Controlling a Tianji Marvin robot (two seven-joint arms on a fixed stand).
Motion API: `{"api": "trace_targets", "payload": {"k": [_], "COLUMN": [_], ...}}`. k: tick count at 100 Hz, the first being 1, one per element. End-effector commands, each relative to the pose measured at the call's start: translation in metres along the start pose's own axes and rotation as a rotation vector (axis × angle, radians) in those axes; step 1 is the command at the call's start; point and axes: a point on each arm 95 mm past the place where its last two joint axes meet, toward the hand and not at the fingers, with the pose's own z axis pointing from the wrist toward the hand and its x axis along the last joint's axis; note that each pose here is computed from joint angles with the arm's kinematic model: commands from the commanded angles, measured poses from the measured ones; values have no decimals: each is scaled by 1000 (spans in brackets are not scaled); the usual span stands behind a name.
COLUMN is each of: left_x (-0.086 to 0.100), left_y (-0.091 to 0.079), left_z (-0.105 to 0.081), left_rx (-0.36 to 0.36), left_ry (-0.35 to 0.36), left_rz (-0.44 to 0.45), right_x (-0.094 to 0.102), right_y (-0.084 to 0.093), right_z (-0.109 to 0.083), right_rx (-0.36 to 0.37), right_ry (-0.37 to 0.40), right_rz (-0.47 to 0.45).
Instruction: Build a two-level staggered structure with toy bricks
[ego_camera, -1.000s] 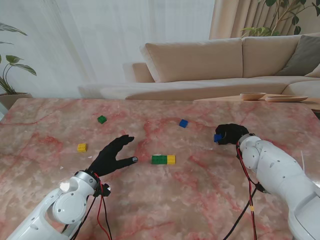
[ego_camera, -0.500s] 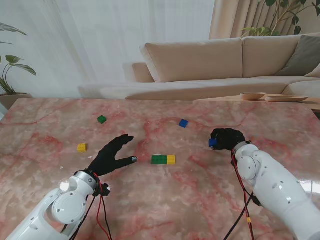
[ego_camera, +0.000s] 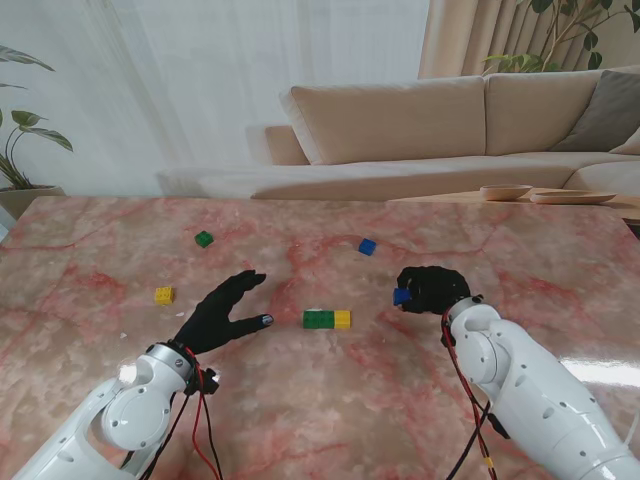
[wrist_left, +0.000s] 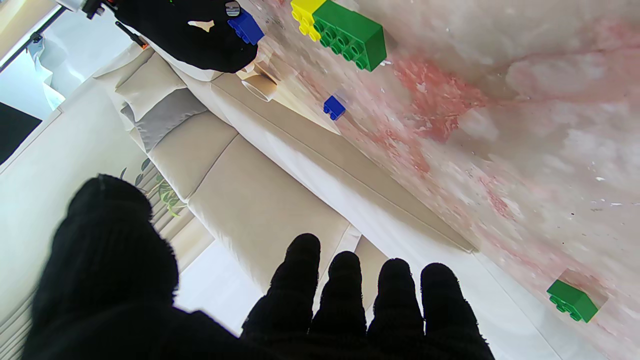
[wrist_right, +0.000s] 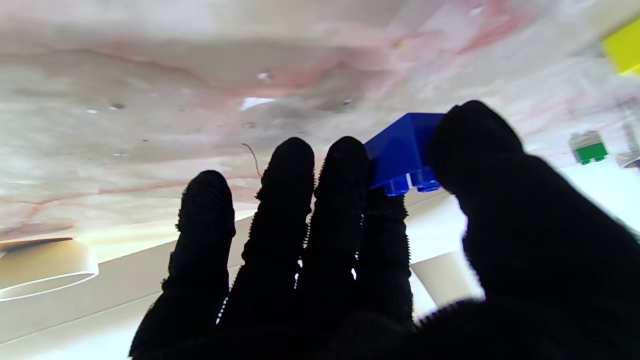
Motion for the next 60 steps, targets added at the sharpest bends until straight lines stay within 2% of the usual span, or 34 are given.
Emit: {"api": "trace_targets", "payload": {"k": [1, 35, 60], "left_x": [-1, 0, 0], "left_y": [4, 4, 5], "left_z": [-3, -3, -4], "left_rx": [-1, 7, 12], "left_ry": [-2, 10, 12], "left_rz": [-5, -5, -7], "right_x": [16, 51, 67], "right_y": [-12, -25, -32], "right_z": [-7, -19, -19], "right_rx": [34, 42, 36], "right_ry": [20, 54, 63], "right_rz": [6, 10, 2]}}
